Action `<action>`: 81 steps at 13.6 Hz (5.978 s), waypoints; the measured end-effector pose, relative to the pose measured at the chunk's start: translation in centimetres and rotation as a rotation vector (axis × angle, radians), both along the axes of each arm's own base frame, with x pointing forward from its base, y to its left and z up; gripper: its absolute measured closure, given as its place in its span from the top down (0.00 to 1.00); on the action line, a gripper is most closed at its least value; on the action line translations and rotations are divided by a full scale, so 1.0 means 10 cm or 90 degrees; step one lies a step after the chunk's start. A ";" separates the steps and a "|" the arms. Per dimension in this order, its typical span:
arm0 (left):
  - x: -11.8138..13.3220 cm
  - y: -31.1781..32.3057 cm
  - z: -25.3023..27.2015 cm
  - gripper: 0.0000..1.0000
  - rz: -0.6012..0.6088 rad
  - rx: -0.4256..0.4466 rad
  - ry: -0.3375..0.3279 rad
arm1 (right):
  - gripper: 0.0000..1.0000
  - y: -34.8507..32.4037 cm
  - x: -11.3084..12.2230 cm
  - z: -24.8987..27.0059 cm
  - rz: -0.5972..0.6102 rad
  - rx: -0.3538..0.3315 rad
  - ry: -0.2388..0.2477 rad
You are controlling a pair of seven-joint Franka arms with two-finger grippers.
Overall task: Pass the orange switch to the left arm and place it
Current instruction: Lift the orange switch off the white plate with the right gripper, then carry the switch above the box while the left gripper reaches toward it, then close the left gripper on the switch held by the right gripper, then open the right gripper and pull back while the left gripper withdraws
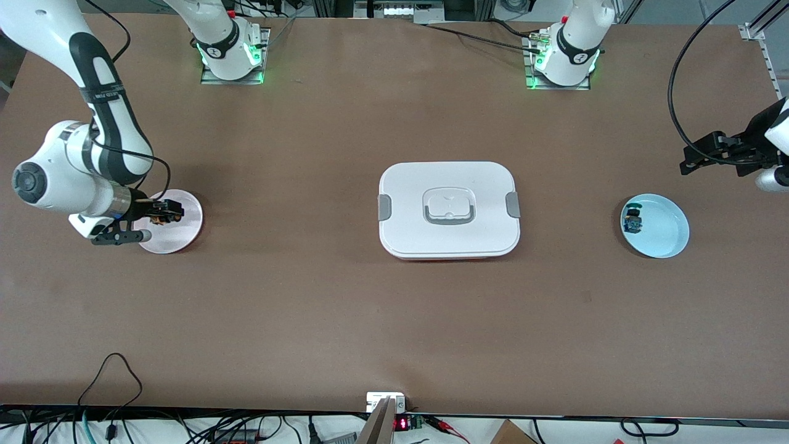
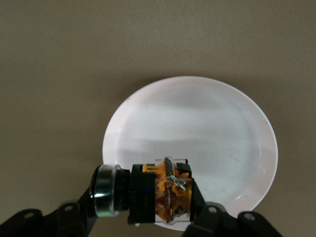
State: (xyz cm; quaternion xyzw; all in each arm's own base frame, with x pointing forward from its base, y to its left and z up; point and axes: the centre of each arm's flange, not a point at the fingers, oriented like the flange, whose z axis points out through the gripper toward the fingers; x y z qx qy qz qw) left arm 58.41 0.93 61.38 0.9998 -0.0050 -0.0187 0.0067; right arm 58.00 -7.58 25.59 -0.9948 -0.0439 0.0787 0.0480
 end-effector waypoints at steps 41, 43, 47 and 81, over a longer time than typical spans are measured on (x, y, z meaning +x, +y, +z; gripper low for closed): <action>0.19 -1.61 -1.20 1.00 0.062 -0.950 0.334 | 0.72 5.35 -0.74 2.71 0.461 0.776 -0.641; 0.20 -1.89 -1.12 1.00 0.085 -0.952 0.323 | 0.72 5.37 -0.73 2.65 0.460 0.799 -0.674; 0.16 -2.32 -0.99 1.00 0.128 -0.933 0.300 | 0.72 5.40 -0.73 2.60 0.426 0.832 -0.721; -0.16 -2.53 -0.64 0.43 0.068 -0.856 0.259 | 1.00 5.43 -0.75 2.57 0.436 0.840 -0.726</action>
